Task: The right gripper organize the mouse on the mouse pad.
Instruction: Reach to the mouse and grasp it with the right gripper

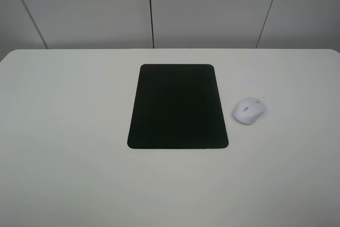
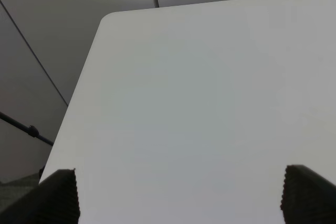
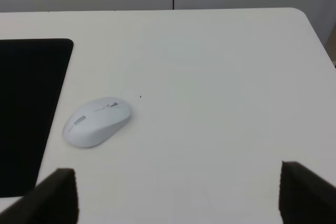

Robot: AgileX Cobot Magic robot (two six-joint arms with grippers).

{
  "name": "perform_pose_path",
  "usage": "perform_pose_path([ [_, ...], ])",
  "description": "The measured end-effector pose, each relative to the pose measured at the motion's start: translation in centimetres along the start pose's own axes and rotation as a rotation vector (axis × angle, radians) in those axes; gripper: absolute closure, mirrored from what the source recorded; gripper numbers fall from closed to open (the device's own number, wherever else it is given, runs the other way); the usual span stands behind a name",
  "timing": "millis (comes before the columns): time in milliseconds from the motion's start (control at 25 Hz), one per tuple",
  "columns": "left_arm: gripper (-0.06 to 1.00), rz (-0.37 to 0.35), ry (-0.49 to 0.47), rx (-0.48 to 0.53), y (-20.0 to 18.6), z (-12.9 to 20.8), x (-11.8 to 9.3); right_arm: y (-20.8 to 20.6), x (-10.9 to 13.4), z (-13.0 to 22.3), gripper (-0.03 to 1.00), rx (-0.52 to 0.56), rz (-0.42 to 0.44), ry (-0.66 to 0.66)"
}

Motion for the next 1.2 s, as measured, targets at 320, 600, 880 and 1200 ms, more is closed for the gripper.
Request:
perform_pose_path([
  [320,0.16,0.0,0.0,0.0,0.0,0.0,0.0,0.0,0.0,0.0,0.21,0.0,0.0,0.0],
  [600,0.16,0.0,0.0,0.0,0.0,0.0,0.0,0.0,0.0,0.0,0.21,0.0,0.0,0.0],
  [880,0.16,0.0,0.0,0.0,0.0,0.0,0.0,0.0,0.0,0.0,0.21,0.0,0.0,0.0],
  [1200,0.16,0.0,0.0,0.0,0.0,0.0,0.0,0.0,0.0,0.0,0.21,0.0,0.0,0.0],
])
Point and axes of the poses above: a point on each arm's last joint axis where the gripper is mounted, y pointing out along that axis toward the gripper, x along the wrist's bending axis when the last joint is at zero, z = x × y, the point moved 3 cm from there along y, pointing out along that axis toward the gripper, and after that the axes turned 6 degrees about y, right-handed, at the moved point
